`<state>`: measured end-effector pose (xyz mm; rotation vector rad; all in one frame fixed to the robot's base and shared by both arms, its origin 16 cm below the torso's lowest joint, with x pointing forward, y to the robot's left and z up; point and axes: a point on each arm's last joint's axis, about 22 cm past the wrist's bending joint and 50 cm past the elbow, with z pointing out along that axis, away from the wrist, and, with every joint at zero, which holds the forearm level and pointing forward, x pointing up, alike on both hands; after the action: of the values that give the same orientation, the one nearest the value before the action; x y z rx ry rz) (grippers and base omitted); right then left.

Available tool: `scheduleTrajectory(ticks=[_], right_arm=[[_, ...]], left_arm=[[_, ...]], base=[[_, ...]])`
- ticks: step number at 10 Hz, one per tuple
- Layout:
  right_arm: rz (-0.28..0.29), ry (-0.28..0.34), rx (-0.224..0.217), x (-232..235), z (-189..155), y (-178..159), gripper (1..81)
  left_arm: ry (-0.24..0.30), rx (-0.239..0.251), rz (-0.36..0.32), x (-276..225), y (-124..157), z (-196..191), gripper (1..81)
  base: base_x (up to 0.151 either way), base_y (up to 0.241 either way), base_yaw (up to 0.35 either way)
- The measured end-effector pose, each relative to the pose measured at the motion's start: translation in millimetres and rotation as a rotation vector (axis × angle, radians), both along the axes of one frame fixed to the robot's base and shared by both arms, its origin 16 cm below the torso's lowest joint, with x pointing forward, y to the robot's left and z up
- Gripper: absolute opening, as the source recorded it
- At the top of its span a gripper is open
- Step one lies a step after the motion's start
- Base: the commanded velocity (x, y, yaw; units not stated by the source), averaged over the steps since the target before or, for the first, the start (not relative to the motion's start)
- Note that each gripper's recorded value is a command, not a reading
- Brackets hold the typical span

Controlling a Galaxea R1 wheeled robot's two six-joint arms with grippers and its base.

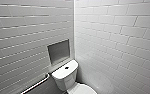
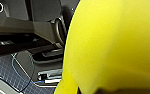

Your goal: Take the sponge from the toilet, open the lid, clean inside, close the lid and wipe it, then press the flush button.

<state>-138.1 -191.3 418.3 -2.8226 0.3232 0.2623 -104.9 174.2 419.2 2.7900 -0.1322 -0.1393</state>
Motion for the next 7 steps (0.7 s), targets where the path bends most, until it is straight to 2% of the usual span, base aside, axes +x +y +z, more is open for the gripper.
scheduleTrajectory(ticks=[7], right_arm=[[-0.001, -0.004, 0.004, 2.6, -0.4, 6.1, 1.0]], left_arm=[[0.000, 0.000, 0.000, 0.4, 0.0, 0.0, 81.1]], base=[[0.100, 0.000, 0.000]])
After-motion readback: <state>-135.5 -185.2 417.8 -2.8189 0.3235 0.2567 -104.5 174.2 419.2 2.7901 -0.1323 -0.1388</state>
